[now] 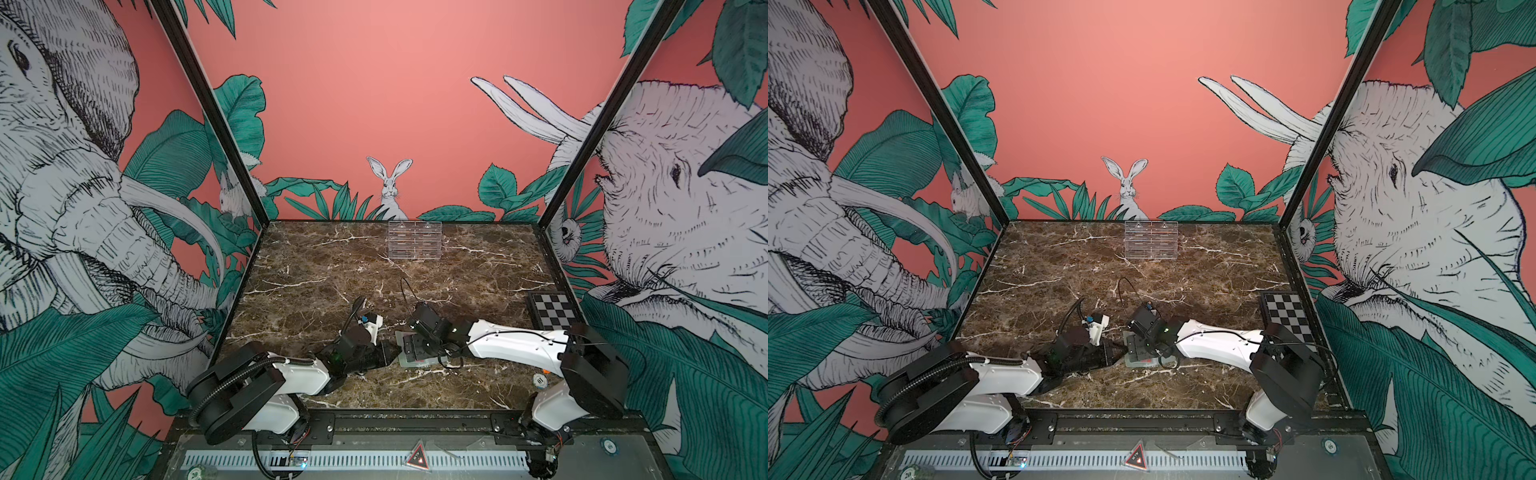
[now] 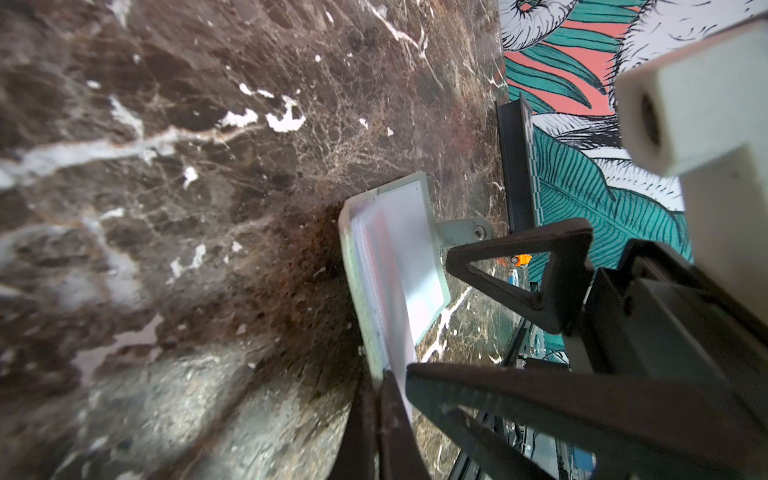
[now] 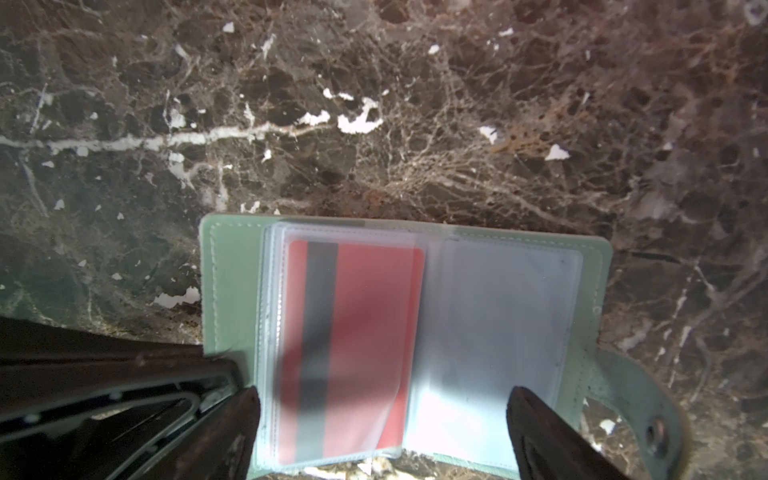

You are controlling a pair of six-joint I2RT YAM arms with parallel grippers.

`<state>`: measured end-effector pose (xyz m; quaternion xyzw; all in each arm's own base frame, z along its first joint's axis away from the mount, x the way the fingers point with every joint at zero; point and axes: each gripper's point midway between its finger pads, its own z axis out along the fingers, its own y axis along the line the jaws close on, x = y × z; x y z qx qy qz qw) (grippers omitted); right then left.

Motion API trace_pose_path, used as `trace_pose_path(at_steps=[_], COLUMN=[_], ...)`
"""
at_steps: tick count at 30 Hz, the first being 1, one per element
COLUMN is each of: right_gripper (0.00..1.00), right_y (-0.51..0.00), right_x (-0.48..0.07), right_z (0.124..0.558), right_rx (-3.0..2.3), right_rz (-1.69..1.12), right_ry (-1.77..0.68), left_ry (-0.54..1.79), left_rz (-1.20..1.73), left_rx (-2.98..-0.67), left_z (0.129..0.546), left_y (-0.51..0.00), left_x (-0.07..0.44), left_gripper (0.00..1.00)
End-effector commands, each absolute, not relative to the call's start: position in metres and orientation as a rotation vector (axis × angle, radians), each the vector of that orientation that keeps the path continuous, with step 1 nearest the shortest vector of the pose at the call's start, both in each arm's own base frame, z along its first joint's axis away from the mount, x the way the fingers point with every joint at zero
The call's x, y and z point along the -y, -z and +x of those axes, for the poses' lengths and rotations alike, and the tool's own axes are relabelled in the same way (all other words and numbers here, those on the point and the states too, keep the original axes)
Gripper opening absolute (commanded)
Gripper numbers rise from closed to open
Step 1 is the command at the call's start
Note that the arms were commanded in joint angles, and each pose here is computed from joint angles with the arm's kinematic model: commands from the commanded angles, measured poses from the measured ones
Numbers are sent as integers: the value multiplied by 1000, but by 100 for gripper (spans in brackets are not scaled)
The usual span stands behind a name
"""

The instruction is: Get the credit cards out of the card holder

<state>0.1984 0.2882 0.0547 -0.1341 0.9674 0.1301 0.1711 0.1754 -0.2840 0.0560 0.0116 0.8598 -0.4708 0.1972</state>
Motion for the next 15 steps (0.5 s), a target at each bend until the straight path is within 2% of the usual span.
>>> trace_pose_path(at_steps=[1,15], right_gripper=[91,89], right_y=[-48,-42], right_x=[-288,-279], right_z=[199,199], right_rx=[-2758,-2773], right_rz=[-382,-365], right_ry=[-356,-300], left_ry=[1345,1341], left_rz=[58,63], left_rx=[-2351,-2353], left_z=[180,180], left_y=[-70,-69], left_x=[290,291], left_gripper=[0,0])
